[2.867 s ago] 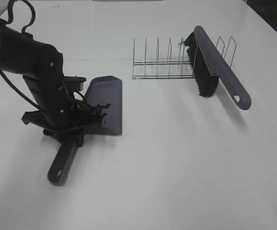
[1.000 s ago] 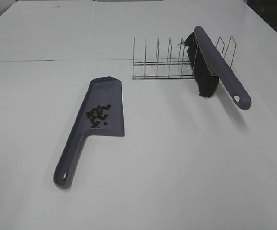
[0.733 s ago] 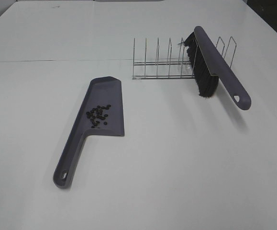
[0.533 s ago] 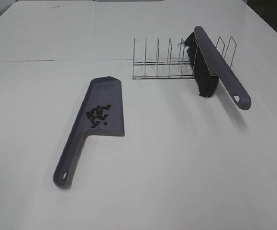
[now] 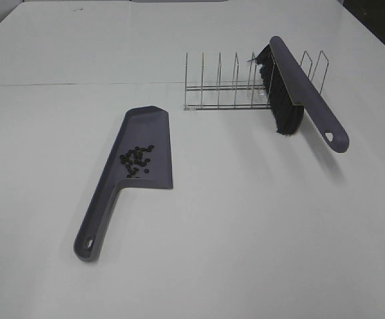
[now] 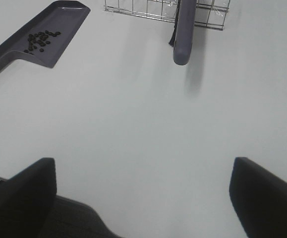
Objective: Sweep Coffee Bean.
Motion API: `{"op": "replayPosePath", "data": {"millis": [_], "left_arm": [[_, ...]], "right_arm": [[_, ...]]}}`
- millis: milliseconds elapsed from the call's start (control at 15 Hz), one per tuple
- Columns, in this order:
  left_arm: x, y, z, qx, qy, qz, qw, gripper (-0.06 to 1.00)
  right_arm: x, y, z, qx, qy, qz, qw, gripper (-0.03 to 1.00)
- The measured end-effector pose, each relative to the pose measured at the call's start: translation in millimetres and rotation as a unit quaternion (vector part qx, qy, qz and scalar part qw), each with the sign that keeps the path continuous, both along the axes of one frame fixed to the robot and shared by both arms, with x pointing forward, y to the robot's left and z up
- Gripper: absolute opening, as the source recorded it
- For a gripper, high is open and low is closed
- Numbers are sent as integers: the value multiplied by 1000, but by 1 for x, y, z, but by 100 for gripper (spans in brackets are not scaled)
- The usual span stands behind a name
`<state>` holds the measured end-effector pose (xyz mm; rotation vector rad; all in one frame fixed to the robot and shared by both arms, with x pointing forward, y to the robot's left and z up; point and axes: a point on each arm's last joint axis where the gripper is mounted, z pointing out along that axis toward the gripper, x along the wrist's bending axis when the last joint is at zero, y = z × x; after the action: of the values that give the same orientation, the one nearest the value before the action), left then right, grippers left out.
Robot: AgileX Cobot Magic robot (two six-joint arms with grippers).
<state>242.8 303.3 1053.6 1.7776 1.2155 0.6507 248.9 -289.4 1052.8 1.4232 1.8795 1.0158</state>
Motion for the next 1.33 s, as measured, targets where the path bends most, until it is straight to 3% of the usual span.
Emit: {"op": "replayPosePath", "data": {"millis": [133, 200, 400, 533, 1333], "left_arm": [[0, 0, 0, 0, 0, 7, 1000, 75], [-1, 0, 0, -1, 0, 62, 998, 75], [-1, 1, 0, -1, 0, 161, 987, 75], [-2, 1, 0, -1, 0, 188, 982, 75], [-9, 2, 0, -7, -25, 195, 980, 75]], "right_arm": [[0, 0, 0, 1, 0, -11, 1000, 84], [0, -1, 0, 2, -5, -56, 998, 84], [-6, -2, 0, 3, -26, -94, 995, 84], [-13, -2, 1, 6, -49, -95, 994, 84], [-16, -2, 1, 7, -60, -94, 994, 84]]}}
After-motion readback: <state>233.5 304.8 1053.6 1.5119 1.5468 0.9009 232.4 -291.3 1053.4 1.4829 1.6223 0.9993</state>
